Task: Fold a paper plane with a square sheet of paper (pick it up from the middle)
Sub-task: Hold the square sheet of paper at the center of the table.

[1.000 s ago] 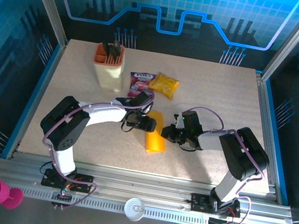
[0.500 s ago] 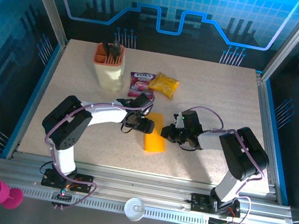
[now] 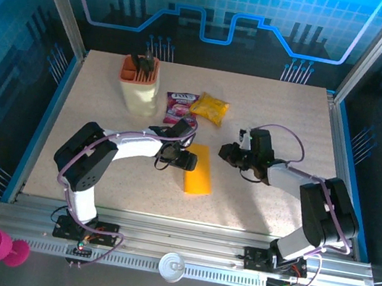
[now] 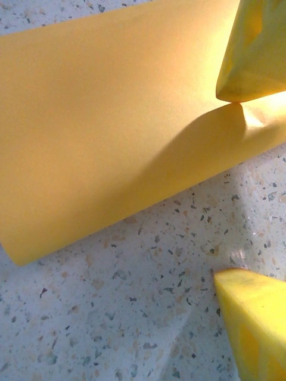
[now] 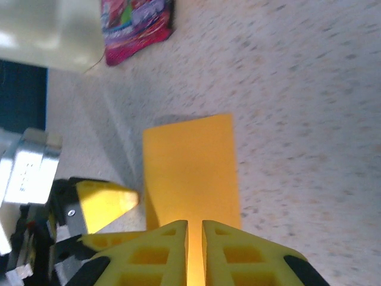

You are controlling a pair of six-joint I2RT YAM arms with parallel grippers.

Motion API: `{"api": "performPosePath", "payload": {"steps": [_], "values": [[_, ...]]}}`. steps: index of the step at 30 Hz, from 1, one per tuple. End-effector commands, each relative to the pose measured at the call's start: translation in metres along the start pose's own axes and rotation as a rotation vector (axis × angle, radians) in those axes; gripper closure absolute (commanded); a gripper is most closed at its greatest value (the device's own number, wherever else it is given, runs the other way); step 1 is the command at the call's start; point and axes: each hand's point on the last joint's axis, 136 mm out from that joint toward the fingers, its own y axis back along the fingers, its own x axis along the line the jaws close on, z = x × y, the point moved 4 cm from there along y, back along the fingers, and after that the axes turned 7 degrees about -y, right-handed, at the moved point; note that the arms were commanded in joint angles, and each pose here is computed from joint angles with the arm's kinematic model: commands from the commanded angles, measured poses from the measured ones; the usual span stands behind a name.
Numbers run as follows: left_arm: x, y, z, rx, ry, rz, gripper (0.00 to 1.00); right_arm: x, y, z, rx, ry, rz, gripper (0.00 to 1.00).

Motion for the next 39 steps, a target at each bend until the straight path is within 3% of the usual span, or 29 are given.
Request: {"api": "performPosePath", "payload": {"steps": [1,10,27,39], "values": [[0.006,-0.011,-0.014,0.055,-0.025,0.033,0.24,-0.022,0.007,-0.003,-0.025,-0.058,-0.089,0.85],[0.006,-0.013,-0.016,0.062,-0.027,0.031,0.24,-0.026,-0.006,-0.018,0.041,-0.047,-0.048,0.86],[0.006,-0.015,-0.015,0.066,-0.031,0.033,0.24,0.006,-0.047,-0.059,0.228,0.11,0.01,0.89],[0.005,-0.015,-0.014,0.066,-0.034,0.029,0.24,-0.023,-0.061,-0.064,0.245,0.064,-0.083,0.92]]}}
